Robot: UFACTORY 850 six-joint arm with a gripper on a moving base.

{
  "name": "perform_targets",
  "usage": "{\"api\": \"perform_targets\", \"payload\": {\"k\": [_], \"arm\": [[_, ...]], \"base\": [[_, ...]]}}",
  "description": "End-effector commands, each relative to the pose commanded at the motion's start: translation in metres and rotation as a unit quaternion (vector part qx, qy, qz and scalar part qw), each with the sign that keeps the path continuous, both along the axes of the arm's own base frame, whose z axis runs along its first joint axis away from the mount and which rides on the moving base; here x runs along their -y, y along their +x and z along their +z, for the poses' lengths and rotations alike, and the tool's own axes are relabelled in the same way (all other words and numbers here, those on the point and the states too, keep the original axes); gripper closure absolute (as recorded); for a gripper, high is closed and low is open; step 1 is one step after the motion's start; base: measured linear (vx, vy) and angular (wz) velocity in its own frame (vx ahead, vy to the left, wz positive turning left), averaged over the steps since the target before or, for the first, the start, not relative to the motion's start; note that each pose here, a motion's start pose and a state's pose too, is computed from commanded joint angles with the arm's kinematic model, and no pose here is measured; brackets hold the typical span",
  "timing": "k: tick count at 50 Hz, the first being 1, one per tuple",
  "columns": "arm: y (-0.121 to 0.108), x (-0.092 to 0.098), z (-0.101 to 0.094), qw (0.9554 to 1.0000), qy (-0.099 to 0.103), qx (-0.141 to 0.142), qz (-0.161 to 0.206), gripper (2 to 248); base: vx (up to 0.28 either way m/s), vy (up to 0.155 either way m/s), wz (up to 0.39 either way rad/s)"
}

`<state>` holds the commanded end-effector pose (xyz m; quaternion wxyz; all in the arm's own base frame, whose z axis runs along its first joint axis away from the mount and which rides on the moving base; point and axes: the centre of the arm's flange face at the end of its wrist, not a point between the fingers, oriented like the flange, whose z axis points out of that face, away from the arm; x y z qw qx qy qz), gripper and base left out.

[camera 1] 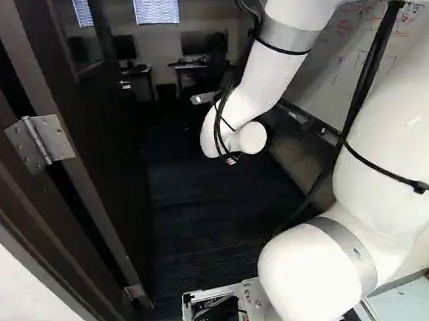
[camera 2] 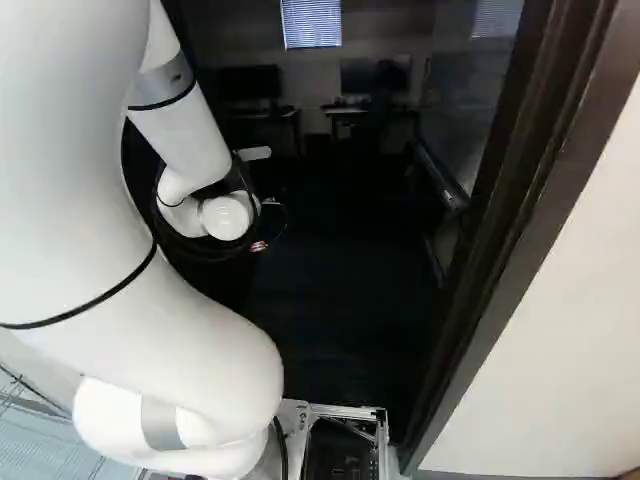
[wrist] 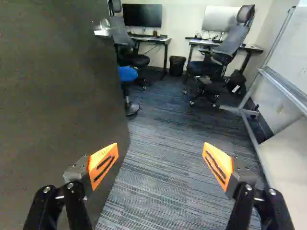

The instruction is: Open the door and move inside

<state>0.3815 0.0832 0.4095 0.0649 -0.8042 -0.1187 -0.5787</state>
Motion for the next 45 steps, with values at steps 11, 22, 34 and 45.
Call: {"api": "perform_targets", "payload": {"k": [11, 22, 34, 45], "arm": [[0.0000, 0.0000, 0.0000, 1.0000, 0.000, 0.000, 0.000, 3], [0.0000, 0.0000, 0.0000, 1.0000, 0.000, 0.000, 0.000, 3], [0.0000, 0.0000, 0.0000, 1.0000, 0.000, 0.000, 0.000, 3], [0.0000, 0.0000, 0.0000, 1.0000, 0.000, 0.000, 0.000, 3]], "base": [[0.142, 0.004, -0.010], [0.144, 0.004, -0.011], [0.144, 0.004, -0.011], [0.149, 0.003, -0.010]]}}
